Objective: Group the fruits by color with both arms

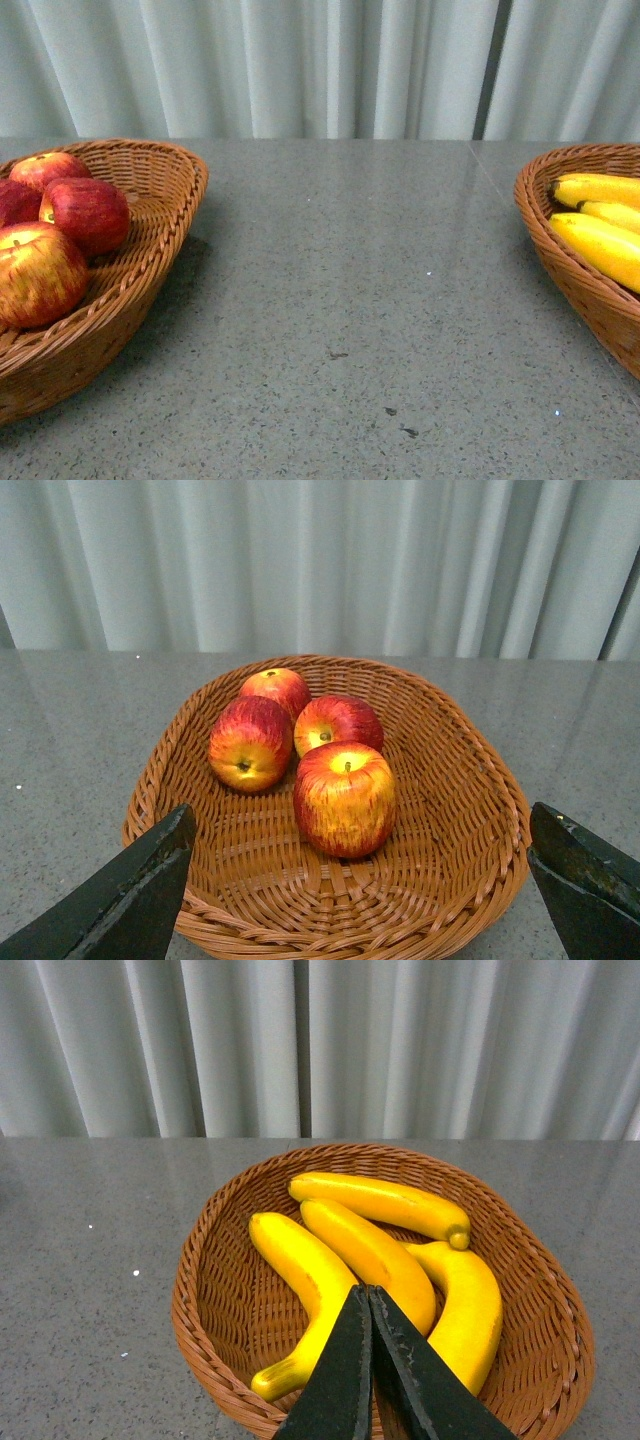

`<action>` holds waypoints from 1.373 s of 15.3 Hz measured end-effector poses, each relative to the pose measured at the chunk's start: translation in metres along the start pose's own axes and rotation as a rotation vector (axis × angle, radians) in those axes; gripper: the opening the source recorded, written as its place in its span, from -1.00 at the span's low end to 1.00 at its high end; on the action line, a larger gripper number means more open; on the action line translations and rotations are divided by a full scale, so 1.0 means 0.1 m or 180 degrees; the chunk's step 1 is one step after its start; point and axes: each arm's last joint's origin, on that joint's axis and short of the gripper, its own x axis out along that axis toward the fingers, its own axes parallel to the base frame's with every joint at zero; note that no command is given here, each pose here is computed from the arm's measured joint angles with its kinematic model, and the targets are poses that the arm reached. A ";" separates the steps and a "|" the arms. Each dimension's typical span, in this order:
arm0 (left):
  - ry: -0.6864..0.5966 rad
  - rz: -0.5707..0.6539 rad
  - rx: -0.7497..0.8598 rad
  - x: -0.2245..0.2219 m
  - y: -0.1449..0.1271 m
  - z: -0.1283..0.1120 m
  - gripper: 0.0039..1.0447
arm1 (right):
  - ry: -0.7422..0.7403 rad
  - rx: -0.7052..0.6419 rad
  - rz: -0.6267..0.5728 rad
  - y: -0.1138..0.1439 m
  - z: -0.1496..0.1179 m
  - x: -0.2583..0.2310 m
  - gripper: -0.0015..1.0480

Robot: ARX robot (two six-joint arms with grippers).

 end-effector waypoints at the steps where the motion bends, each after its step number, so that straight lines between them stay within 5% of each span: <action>1: 0.0000 0.0000 0.0000 0.00 0.00 0.00 0.88 | 0.0008 0.0000 0.0000 0.00 -0.01 0.00 -0.97; 7: 0.0000 0.0000 0.0000 0.00 0.00 0.00 0.88 | -0.0019 0.0010 0.0000 0.00 -0.11 -0.01 -0.97; 8: 0.0000 0.0000 0.0000 0.00 0.00 0.00 0.88 | -0.0018 0.0009 0.0000 0.00 -0.11 -0.01 -0.81; 13: 0.0001 0.0000 0.0000 0.00 0.00 0.00 0.88 | -0.0019 0.0009 0.0000 0.00 -0.11 -0.01 0.71; 16: 0.0000 0.0000 0.0000 0.00 0.00 0.00 0.88 | -0.0019 0.0011 0.0000 0.00 -0.11 -0.01 0.90; 21: 0.0001 0.0000 0.0000 0.00 0.00 0.00 0.88 | -0.0019 0.0010 0.0000 0.00 -0.11 -0.01 0.88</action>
